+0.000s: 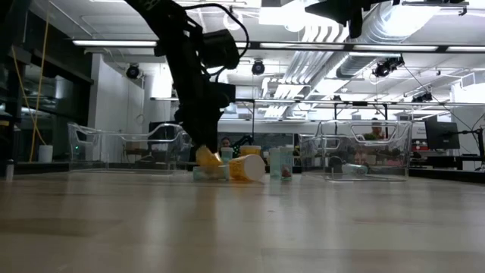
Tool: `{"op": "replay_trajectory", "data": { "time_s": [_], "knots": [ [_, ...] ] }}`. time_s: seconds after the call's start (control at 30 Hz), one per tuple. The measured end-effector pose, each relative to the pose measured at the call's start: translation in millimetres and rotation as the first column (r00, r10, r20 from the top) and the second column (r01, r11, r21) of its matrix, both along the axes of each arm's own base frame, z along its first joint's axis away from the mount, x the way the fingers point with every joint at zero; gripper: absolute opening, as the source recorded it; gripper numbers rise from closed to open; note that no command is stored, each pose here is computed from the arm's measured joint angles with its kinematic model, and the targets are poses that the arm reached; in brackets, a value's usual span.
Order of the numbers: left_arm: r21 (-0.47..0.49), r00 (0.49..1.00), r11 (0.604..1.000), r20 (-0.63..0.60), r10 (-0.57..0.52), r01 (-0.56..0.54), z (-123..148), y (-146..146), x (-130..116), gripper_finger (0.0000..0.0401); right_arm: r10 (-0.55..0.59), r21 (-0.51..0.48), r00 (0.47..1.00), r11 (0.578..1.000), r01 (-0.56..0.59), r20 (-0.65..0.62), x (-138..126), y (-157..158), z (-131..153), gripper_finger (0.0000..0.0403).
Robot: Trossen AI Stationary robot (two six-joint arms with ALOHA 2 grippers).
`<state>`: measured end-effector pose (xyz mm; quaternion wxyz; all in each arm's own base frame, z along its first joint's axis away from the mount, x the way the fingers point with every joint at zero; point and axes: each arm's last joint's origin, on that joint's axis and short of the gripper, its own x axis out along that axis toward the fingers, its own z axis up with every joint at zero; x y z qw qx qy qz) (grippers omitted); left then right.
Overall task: Pick and place medicine bottles into bin by pill shape (circle, oval)
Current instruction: Put the bottom left orange capsule bottle into the right transparent bin
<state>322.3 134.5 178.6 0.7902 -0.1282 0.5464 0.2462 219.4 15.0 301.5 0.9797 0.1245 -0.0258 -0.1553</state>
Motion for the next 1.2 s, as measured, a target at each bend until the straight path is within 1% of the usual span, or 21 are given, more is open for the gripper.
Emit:
{"op": "replay_trajectory", "data": {
  "time_s": [0.57, 0.63, 0.7, 0.73, 0.77, 0.83, 0.87, 0.93, 1.0, 1.1, 1.2],
  "knots": [
    [0.019, 1.0, 1.0, -0.01, -0.018, 0.018, -0.9, 0.6, 0.6, 0.0289, 0.001, 0.012, 1.0, 1.0, -0.001, 0.005, 0.0, 0.0, 0.1, 0.0188],
    [0.025, 0.997, 0.997, -0.009, -0.077, 0.077, 2.8, 0.0, 0.0, 0.0289, 0.001, 0.012, 1.0, 1.0, -0.001, 0.005, 0.0, 0.0, 0.1, 0.0188],
    [0.037, 0.984, 0.983, -0.01, -0.177, 0.177, 10.5, -2.1, -2.2, 0.0289, 0.001, 0.012, 1.0, 1.0, -0.001, 0.005, 0.0, -0.1, 0.1, 0.0188],
    [0.05, 0.971, 0.97, -0.013, -0.237, 0.237, 15.2, -4.3, -3.3, 0.0289, 0.001, 0.012, 1.0, 1.0, -0.001, 0.005, 0.0, -0.1, 0.1, 0.0188],
    [0.067, 0.953, 0.951, -0.025, -0.301, 0.302, 19.6, -6.5, -4.6, 0.0289, 0.001, 0.012, 1.0, 1.0, -0.001, 0.005, 0.0, -0.1, 0.1, 0.0188],
    [0.112, 0.896, 0.889, -0.071, -0.439, 0.445, 27.1, -12.3, -6.5, 0.0289, 0.001, 0.012, 1.0, 1.0, -0.001, 0.004, 0.0, 0.0, 0.0, 0.0188],
    [0.132, 0.856, 0.846, -0.103, -0.506, 0.516, 29.5, -15.1, -7.0, 0.0289, 0.001, 0.012, 1.0, 1.0, -0.001, 0.004, 0.0, 0.0, 0.0, 0.0188],
    [0.159, 0.763, 0.746, -0.167, -0.625, 0.646, 30.7, -20.8, -5.8, 0.0289, 0.002, 0.011, 1.0, 1.0, -0.002, -0.002, 0.0, 0.0, -0.6, 0.0188],
    [0.162, 0.665, 0.646, -0.222, -0.713, 0.746, 28.5, -26.1, -3.6, 0.0289, 0.002, 0.011, 1.0, 1.0, -0.002, -0.005, 0.0, 0.0, -0.8, 0.0188],
    [0.146, 0.535, 0.517, -0.308, -0.787, 0.843, 18.0, -33.3, 2.7, 0.0289, 0.002, 0.011, 1.0, 1.0, -0.002, -0.005, 0.0, 0.0, -0.8, 0.0188],
    [0.131, 0.434, 0.423, -0.448, -0.782, 0.897, 7.8, -36.6, 7.3, 0.0289, 0.002, 0.01, 1.0, 1.0, -0.002, -0.006, 0.0, 0.0, -1.0, 0.0188]
  ]
}}
